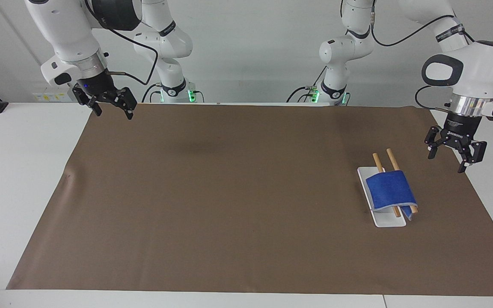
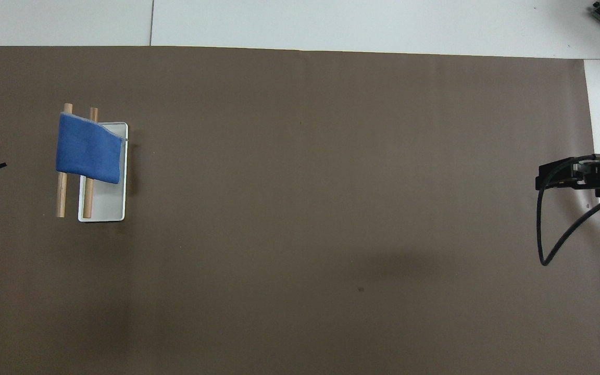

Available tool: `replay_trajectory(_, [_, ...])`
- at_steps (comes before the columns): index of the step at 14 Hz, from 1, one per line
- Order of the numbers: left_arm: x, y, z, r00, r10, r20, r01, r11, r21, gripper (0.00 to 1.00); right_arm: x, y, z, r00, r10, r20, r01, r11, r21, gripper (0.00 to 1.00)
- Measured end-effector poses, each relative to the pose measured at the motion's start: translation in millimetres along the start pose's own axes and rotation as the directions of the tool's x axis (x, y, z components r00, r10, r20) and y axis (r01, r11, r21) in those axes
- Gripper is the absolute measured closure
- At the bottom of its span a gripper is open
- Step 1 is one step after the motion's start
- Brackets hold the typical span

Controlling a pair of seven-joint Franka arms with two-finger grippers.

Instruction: Right arm passes towel to left arm to hang

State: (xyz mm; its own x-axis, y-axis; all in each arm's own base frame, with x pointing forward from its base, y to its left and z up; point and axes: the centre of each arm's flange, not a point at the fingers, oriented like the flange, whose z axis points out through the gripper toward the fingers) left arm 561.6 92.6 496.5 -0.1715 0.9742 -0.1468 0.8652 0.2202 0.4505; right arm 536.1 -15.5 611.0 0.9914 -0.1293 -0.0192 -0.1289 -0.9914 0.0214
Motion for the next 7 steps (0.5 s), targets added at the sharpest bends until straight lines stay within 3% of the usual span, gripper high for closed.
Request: replay_trajectory(7, [-141,-11,-10,0.941,0.336,0.053,-0.338,0.939,0.055,0.0,0,0,0,1.0,0.0,0.0,0.0,1.0,0.0,0.0])
